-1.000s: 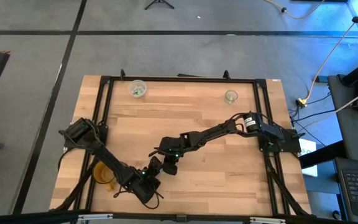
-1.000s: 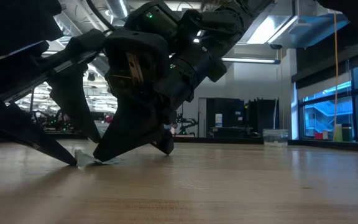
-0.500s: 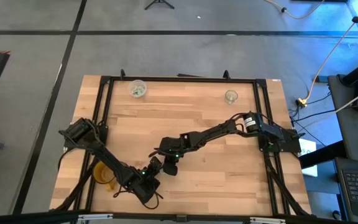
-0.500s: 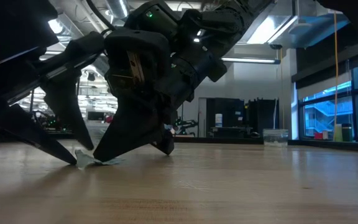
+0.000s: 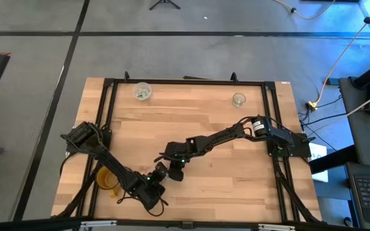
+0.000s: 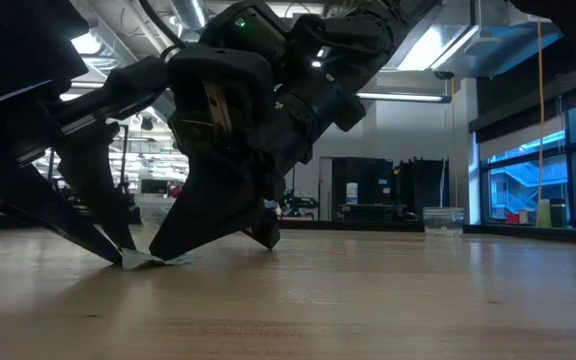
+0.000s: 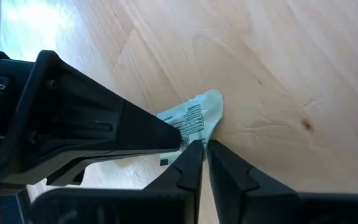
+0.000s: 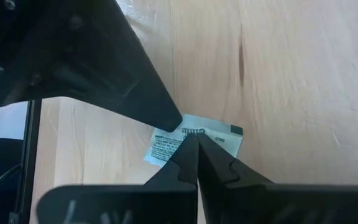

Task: Pick and place Stevia / Truvia into bins
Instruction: Put the green stevia packet into the transparent container

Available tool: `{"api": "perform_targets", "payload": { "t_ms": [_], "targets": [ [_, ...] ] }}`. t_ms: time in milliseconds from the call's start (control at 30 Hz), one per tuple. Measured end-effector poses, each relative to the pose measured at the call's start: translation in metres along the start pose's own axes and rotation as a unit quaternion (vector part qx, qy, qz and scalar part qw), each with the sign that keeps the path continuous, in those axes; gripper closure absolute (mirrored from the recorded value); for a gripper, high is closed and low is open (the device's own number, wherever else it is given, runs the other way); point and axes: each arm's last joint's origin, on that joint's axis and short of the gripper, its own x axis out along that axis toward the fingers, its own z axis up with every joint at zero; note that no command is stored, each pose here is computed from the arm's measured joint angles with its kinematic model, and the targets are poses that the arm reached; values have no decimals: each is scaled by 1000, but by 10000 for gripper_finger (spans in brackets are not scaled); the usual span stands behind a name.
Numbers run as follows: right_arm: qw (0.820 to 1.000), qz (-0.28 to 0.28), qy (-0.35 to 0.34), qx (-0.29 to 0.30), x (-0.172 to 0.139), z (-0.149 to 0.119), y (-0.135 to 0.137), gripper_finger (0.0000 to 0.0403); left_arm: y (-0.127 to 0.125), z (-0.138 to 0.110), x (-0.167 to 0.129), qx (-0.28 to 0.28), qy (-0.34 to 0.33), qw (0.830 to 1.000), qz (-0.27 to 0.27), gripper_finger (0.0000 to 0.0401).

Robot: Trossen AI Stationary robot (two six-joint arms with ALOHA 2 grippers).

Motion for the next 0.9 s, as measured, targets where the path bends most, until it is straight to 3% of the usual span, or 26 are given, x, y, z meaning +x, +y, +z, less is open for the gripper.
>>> {"api": "perform_targets", "payload": {
  "t_ms": [233,500,667,900],
  "targets": [
    [1000,4,-10,-29,1,1,2,386,0,0,0,0,0,1000,-2,398],
    [998,27,-5,-49,-3,3,7,307,0,0,0,-1,-1,1000,-2,400],
    [997,-26,-4,-75,-37,11,16,270,2,1,-3,-21,-4,1000,-8,399],
    [991,-97,-20,-91,-118,24,47,263,29,-2,-30,-122,3,992,-12,399]
  ]
}}
